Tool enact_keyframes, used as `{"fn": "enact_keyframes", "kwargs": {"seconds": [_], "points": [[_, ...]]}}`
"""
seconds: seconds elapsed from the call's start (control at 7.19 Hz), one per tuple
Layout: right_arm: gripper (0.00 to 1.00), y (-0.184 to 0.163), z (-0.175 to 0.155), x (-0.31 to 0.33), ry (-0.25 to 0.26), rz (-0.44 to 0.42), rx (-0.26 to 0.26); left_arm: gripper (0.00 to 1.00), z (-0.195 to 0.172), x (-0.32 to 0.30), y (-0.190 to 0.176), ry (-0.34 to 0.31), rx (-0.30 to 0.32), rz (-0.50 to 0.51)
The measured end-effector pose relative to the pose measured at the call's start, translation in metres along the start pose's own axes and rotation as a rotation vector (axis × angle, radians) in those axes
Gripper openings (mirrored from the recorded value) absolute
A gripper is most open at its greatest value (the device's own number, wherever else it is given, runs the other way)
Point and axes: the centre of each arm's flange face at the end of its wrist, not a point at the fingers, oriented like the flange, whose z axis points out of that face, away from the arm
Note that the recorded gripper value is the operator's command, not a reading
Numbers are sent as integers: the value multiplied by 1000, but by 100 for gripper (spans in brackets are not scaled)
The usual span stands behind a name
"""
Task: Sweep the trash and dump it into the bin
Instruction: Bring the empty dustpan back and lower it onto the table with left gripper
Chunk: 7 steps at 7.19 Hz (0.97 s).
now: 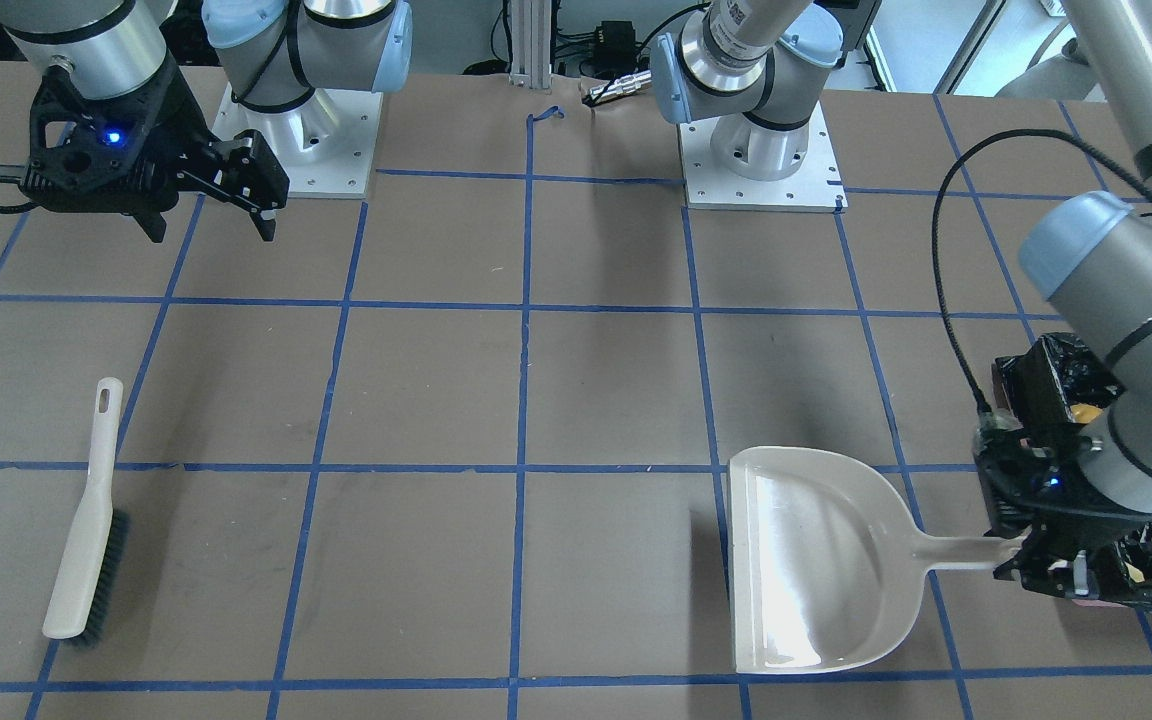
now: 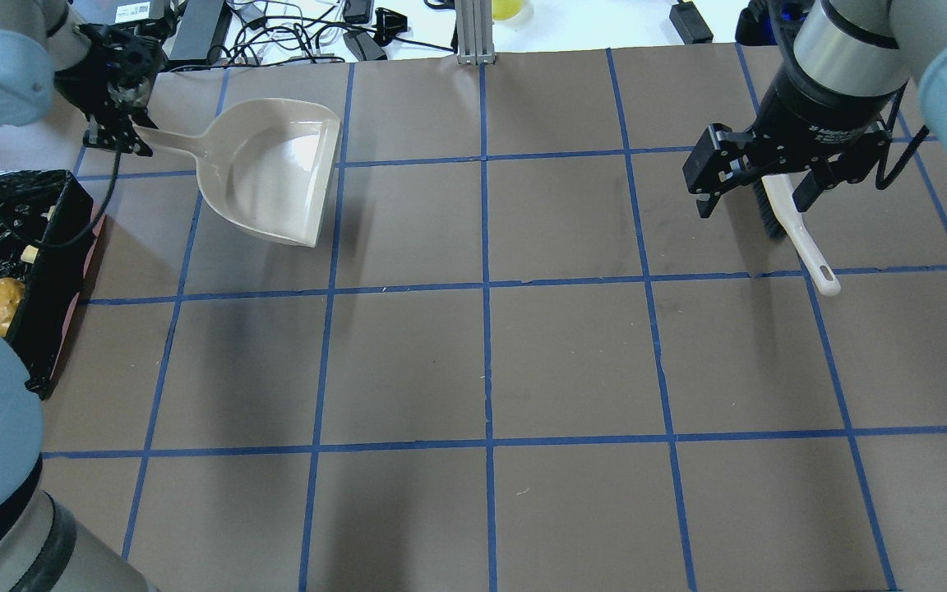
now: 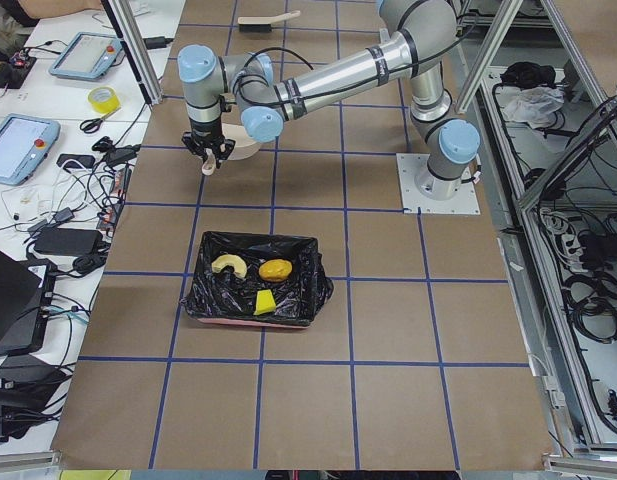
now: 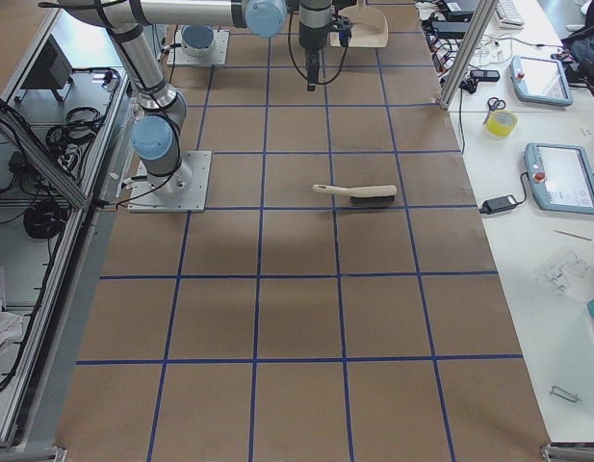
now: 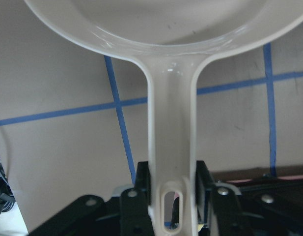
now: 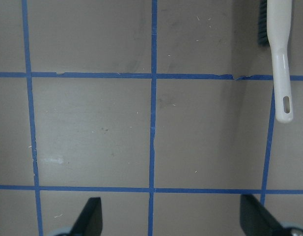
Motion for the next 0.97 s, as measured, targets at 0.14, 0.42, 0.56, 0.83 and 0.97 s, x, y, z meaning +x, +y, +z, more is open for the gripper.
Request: {"fn": "enact_keyframes", "kwargs": {"seconds": [0.14,0.42,0.56,0.83,0.97], "points": [[100,0,0,0,0,-3,0,0,18,4,-12,5,7,1],[100,0,0,0,1,-7,0,0,44,6,-25,29,30,15],[100,0,0,0,2,-8,0,0,56,5,-30,44,43,23],[100,0,1,0,3,-8,-1,0,70,3,-34,59,52,32],[100,0,1,0,3,-9,-2,1,73,2,-34,62,53,32]]}}
